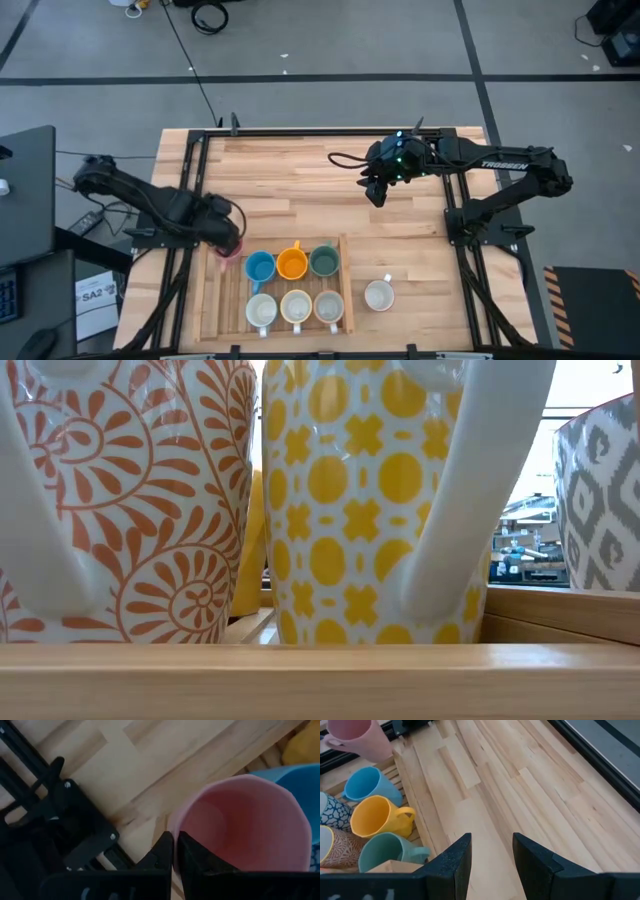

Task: Place coffee mugs
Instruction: Put the pink mug on the shelf

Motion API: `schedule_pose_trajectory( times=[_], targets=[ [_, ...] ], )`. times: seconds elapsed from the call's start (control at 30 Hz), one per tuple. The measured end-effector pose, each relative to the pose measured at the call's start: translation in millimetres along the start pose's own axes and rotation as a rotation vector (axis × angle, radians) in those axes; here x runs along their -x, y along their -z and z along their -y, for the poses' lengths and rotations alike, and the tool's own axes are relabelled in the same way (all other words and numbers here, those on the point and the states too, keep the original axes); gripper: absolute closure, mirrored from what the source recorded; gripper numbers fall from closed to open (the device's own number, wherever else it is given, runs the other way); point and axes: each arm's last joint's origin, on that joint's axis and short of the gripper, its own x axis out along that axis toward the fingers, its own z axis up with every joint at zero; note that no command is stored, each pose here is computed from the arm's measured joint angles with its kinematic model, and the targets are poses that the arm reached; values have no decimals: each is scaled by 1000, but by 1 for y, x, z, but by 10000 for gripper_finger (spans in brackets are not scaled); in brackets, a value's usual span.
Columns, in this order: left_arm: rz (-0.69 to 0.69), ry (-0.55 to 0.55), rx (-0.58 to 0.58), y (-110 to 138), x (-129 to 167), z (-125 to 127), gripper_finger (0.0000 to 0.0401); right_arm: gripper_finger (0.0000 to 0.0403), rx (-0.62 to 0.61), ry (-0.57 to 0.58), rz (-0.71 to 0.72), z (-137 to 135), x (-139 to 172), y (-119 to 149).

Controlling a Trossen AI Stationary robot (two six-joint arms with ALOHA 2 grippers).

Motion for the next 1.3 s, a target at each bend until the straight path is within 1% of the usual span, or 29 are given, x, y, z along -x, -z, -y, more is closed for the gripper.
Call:
schedule_pose_trajectory(
  times=[0.4,0.63,0.73,0.93,1.07,1.3],
  targets=[
    [-41,-96,-32,24,-19,28,384,254,4,-4,-1,-1,0,0],
    [-42,-92,-57,32,-30,44,384,254,4,-4,-2,-1,0,1],
    [-54,-118,-67,34,-36,50,384,254,4,-4,-2,-1,0,1],
    [-58,-145,-77,36,-44,56,384,254,4,-4,-2,-1,0,1],
    [-36,-146,-77,35,-44,56,384,254,4,-4,-2,-1,0,1],
    [-7,-137,-28,36,-44,57,384,254,4,-4,-3,-1,0,1]
  ],
)
